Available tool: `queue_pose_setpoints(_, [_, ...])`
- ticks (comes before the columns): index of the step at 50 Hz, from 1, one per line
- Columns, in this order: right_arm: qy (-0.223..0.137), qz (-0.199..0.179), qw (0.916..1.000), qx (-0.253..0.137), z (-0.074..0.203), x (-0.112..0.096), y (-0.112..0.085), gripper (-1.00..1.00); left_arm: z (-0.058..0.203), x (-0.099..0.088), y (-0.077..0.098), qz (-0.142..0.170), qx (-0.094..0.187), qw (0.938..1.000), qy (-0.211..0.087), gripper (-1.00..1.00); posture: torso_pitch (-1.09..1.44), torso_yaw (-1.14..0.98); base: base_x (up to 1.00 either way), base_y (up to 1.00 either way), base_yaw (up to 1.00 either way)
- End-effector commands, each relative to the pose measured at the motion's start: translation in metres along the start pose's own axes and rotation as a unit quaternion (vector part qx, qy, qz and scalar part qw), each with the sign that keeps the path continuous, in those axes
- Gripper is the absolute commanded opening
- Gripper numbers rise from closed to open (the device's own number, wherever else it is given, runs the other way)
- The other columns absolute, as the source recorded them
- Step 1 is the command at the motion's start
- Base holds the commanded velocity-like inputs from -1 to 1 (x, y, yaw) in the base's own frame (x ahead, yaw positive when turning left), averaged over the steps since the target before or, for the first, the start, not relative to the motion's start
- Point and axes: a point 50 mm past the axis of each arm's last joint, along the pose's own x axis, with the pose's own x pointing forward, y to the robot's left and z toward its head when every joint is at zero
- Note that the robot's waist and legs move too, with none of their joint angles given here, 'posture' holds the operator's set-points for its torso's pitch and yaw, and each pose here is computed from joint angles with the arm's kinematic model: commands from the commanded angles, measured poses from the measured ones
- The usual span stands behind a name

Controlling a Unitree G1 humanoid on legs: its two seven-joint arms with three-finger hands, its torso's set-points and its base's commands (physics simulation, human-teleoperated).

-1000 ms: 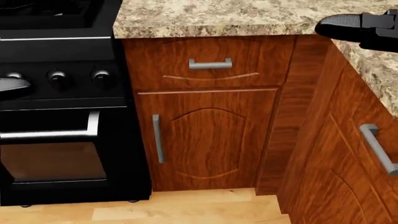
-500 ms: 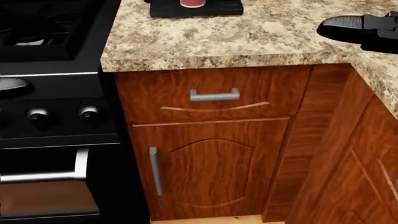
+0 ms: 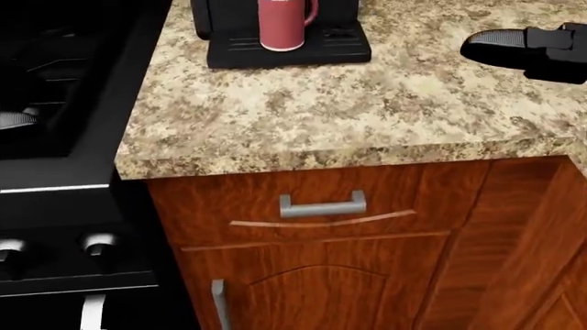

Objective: Pick the mug from under the coffee machine dispenser and place it on the counter.

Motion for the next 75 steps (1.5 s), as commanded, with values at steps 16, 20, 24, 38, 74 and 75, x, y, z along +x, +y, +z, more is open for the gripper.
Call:
queue_pose_setpoints(16, [-0.056, -0.004, 0.9984, -0.002, 0.024, 0.002, -0.002, 1.00, 0.019, 0.001, 0.000, -0.002, 0.001, 0.9988, -0.050, 1.00, 0.00, 0.00, 0.26, 0.00, 0.00])
queue_pose_setpoints(20, [-0.057, -0.004, 0.9984, -0.002, 0.024, 0.002, -0.002, 1.00, 0.019, 0.001, 0.000, -0.002, 0.000, 0.9988, -0.050, 1.00, 0.00, 0.00, 0.26, 0.00, 0.00])
queue_pose_setpoints(24, [-0.057, -0.003, 0.9984, -0.002, 0.024, 0.002, -0.002, 1.00, 0.020, 0.001, 0.000, -0.002, 0.000, 0.9987, -0.050, 1.00, 0.00, 0.00, 0.27, 0.00, 0.00])
queue_pose_setpoints(38, [-0.056, -0.008, 0.9984, -0.002, 0.025, 0.003, -0.003, 1.00, 0.022, 0.001, 0.001, -0.001, -0.001, 0.9987, -0.052, 1.00, 0.00, 0.00, 0.10, 0.00, 0.00])
queue_pose_setpoints(74, [-0.053, -0.009, 0.9984, -0.018, 0.021, 0.003, -0.004, 1.00, 0.005, 0.002, -0.020, -0.004, -0.012, 0.9998, 0.017, 1.00, 0.00, 0.00, 0.00, 0.00, 0.00])
queue_pose_setpoints(75, [-0.052, -0.009, 0.9984, -0.020, 0.021, 0.003, -0.004, 1.00, 0.004, 0.003, -0.022, -0.005, -0.011, 0.9998, 0.018, 1.00, 0.00, 0.00, 0.00, 0.00, 0.00])
